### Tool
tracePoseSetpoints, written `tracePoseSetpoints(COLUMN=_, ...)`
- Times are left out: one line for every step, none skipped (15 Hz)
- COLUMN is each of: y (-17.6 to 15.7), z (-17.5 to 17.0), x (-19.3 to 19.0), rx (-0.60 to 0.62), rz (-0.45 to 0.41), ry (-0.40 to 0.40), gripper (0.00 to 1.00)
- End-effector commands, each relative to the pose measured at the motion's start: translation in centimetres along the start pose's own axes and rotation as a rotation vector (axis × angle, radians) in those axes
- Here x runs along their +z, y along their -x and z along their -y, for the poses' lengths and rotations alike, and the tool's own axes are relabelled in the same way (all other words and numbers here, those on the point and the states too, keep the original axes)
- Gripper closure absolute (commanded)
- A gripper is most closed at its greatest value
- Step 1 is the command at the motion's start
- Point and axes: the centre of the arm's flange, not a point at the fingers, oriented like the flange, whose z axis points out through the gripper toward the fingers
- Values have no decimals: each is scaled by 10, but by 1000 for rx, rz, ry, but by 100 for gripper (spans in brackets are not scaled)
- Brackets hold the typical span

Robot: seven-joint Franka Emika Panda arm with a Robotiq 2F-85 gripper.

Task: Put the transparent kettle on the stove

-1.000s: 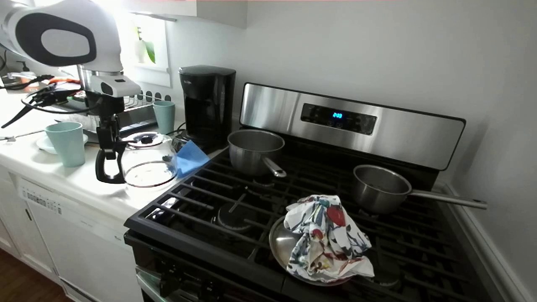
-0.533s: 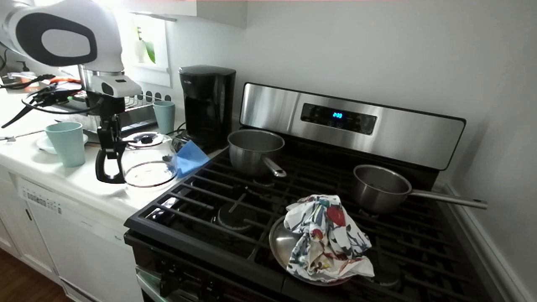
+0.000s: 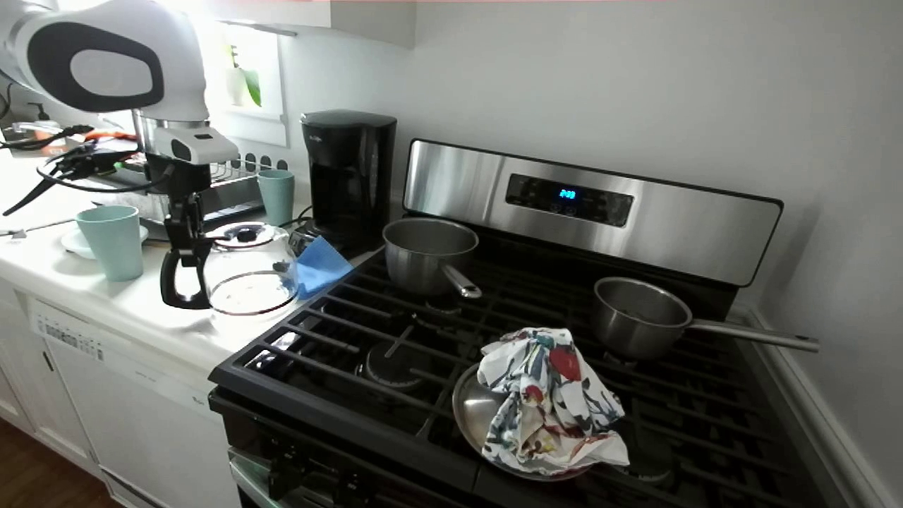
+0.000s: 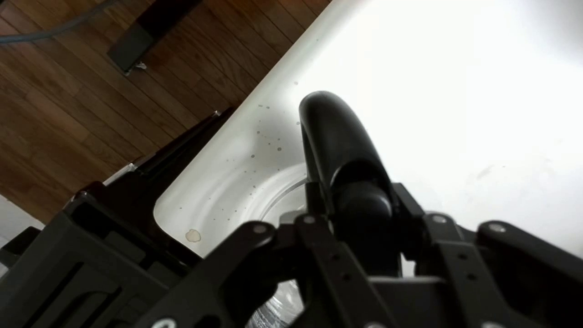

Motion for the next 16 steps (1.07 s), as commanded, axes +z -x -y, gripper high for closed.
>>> tracePoseSetpoints(y=-7, z=5, x=0, rx=13, rz=4, ry=-17, gripper=70)
tracePoseSetpoints(y=-8, z=5, x=-1, rx=13, rz=4, ry=-16, gripper=67)
tracePoseSetpoints(y=-8, z=4, x=0, rx=14, rz=4, ry=-17, gripper=69)
tracePoseSetpoints(y=-9, z=4, x=-1, rx=15, rz=4, ry=-18, gripper=72)
tracePoseSetpoints(y=-9, z=5, x=0, rx=16, rz=4, ry=-19, gripper=75)
tracePoseSetpoints(y=-9, z=5, x=0, rx=16, rz=5, ry=-19, gripper=85)
tracePoseSetpoints(y=-10, z=5, x=0, rx=14, rz=5, ry=-19, gripper=92)
tracePoseSetpoints(y=-10, z=5, x=0, rx=14, rz=5, ry=-20, gripper=92)
tracePoseSetpoints(y=-11, z=5, x=0, rx=14, rz=4, ry=-20, gripper=92)
tracePoseSetpoints(y=-12, z=6, x=0, rx=14, rz=4, ry=-19, gripper=92)
tracePoseSetpoints(y=-12, z=6, x=-2, rx=15, rz=-3, ry=-18, gripper=92)
tracePoseSetpoints(y=-11, z=7, x=-3, rx=14, rz=-5, ry=-19, gripper=92)
tracePoseSetpoints(y=-11, z=7, x=-6, rx=15, rz=-10, ry=-20, gripper=92)
tracePoseSetpoints(y=-10, z=7, x=-8, rx=16, rz=-16, ry=-21, gripper=92)
tracePoseSetpoints(y=-10, z=7, x=-11, rx=20, rz=-20, ry=-22, gripper=92)
tracePoseSetpoints(y=-9, z=7, x=-14, rx=25, rz=-26, ry=-25, gripper=92)
